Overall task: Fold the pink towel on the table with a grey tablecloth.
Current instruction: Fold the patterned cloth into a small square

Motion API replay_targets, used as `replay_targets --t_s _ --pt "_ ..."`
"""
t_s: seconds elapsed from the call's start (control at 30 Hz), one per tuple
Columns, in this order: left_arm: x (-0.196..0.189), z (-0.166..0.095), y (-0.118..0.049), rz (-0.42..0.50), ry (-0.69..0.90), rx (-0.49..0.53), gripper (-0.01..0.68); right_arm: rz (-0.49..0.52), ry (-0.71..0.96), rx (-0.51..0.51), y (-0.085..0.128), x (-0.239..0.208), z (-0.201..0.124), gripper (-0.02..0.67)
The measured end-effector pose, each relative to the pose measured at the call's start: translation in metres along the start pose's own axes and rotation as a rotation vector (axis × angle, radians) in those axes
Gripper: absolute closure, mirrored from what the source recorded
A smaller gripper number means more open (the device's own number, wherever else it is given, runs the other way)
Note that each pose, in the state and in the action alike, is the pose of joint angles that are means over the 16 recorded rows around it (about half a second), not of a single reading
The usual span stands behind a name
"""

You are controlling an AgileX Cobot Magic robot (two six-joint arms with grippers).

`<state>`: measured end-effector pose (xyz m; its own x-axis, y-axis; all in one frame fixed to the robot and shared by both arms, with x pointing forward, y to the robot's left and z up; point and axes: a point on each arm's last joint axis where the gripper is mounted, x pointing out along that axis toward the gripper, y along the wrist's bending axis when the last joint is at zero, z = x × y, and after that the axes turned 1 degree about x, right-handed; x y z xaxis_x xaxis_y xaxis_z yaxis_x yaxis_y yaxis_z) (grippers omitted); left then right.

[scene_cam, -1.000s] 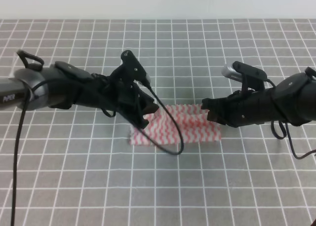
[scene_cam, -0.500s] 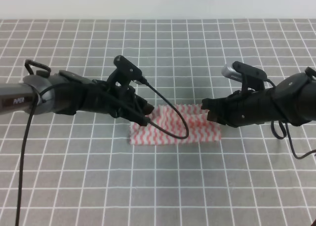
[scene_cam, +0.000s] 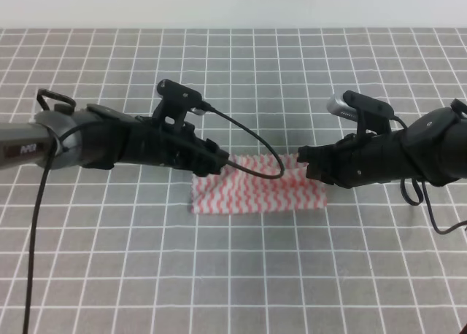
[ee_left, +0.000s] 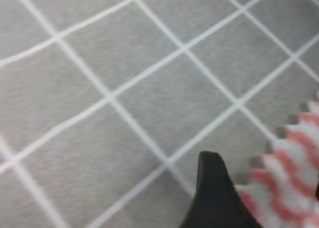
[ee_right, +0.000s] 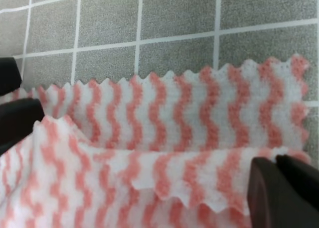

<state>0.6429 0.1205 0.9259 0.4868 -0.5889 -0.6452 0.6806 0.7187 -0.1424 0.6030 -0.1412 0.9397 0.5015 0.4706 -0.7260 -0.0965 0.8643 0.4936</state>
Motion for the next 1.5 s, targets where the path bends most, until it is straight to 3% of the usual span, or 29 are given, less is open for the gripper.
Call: replay_targets --t_s 0.53,1.13,1.5 --pt "-0.002 0.0 0.001 -0.011 0.038 -0.086 0.289 -0.001 0.0 -0.002 0.0 0.0 0.0 0.662" --pt "-0.024 0.008 0.011 -0.124 0.152 -0.265 0.29 -0.002 -0.004 -0.001 0.0 0.0 0.0 0.663" --pt "-0.014 0.006 0.002 -0.129 0.162 -0.261 0.29 -0.003 -0.006 0.001 0.0 0.0 0.001 0.663"
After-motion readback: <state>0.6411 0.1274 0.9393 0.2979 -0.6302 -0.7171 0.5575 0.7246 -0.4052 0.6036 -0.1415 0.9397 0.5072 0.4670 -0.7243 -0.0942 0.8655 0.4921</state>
